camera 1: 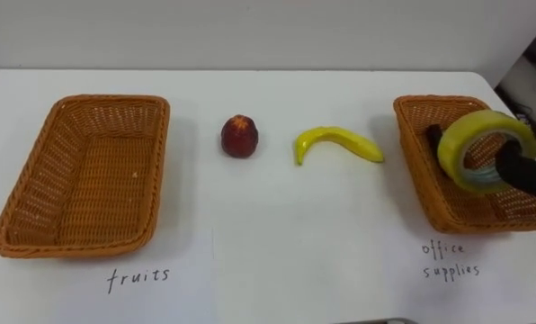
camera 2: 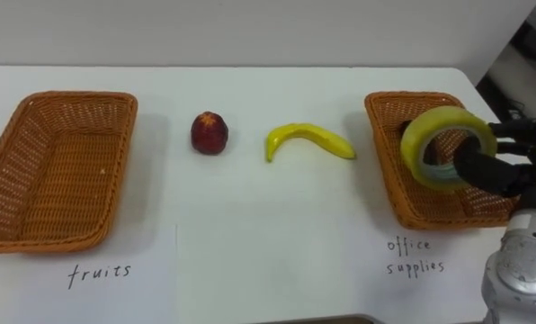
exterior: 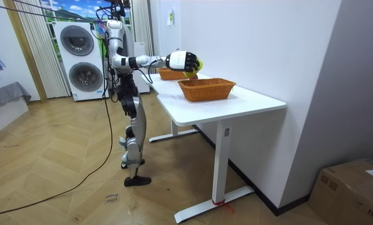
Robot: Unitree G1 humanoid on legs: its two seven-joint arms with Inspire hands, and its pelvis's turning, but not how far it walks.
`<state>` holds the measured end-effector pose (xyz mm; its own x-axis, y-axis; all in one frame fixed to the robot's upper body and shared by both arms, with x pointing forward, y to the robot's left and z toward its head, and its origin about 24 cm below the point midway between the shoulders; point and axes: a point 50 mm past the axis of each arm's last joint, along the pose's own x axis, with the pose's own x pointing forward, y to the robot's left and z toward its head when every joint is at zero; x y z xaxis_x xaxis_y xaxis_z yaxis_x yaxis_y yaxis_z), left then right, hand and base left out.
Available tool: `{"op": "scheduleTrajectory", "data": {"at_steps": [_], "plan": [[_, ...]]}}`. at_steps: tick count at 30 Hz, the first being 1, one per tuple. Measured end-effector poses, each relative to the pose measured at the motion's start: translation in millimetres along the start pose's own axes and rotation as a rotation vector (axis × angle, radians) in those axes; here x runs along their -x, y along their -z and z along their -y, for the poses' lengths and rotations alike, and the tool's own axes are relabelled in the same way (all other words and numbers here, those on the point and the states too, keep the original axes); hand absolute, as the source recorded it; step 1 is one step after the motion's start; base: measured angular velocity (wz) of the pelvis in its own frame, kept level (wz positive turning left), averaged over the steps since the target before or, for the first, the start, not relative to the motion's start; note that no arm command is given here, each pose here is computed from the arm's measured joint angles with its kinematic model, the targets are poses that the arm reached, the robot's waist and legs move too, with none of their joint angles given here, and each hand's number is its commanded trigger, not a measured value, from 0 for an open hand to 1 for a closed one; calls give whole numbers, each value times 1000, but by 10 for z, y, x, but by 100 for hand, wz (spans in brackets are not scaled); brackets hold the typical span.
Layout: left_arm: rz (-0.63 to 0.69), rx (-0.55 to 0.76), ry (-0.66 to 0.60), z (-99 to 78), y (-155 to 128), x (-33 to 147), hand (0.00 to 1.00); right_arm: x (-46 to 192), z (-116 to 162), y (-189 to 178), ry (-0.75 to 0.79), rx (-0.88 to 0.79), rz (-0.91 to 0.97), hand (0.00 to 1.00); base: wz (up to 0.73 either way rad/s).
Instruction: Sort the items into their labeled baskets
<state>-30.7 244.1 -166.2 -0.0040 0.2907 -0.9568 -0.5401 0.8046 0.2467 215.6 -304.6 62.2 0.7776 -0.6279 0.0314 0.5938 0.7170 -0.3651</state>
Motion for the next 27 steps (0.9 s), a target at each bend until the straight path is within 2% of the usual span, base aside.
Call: {"op": "scheduleTrajectory", "data": {"at_steps": [27], "plan": [[-1,-3,2,-24,11,2,0,6,11,5,6,30,5,0,-1]]}}
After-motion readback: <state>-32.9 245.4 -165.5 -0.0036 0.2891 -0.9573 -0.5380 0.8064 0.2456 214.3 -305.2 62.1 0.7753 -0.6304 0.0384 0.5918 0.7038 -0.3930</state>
